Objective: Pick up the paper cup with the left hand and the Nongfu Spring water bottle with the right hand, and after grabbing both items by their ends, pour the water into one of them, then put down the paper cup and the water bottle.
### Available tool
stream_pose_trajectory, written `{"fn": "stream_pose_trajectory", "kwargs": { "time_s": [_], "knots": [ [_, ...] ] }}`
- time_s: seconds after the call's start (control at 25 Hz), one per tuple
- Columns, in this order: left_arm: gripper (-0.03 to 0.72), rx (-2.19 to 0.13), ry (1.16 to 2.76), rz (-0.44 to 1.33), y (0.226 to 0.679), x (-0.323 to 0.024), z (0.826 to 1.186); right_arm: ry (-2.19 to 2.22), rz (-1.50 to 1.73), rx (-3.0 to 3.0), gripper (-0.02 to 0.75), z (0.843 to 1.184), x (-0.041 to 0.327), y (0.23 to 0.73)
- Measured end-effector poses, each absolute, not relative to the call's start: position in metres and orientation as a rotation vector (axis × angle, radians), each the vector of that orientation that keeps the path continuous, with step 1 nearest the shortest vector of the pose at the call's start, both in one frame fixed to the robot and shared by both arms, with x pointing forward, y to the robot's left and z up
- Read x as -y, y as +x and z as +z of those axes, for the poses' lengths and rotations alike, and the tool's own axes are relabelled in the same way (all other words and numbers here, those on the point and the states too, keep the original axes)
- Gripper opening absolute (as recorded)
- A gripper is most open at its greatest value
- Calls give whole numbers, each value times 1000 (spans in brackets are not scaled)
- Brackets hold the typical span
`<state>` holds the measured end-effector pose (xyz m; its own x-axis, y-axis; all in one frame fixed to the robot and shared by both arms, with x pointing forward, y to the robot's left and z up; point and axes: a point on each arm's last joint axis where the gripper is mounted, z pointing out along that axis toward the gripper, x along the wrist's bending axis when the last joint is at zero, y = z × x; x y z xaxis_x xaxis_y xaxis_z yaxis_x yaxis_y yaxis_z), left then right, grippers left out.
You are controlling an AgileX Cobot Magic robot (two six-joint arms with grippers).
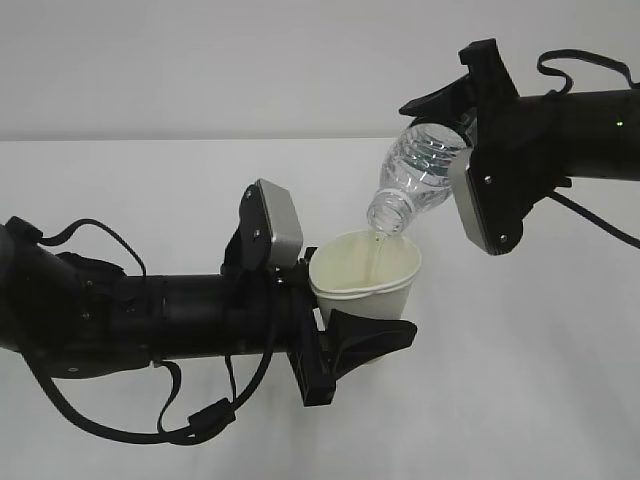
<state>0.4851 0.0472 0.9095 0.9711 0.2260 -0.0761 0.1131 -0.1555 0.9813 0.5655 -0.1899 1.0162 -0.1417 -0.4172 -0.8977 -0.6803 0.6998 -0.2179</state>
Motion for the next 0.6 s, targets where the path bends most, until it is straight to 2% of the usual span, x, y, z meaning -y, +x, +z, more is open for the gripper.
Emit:
{"fn": "stream_pose_trajectory", "kwargs": {
  "time_s": [0.6],
  "knots": [
    [438,-252,1732,99,485,-47,909,-889,277,-1762,491,1016,190,566]
  ]
}}
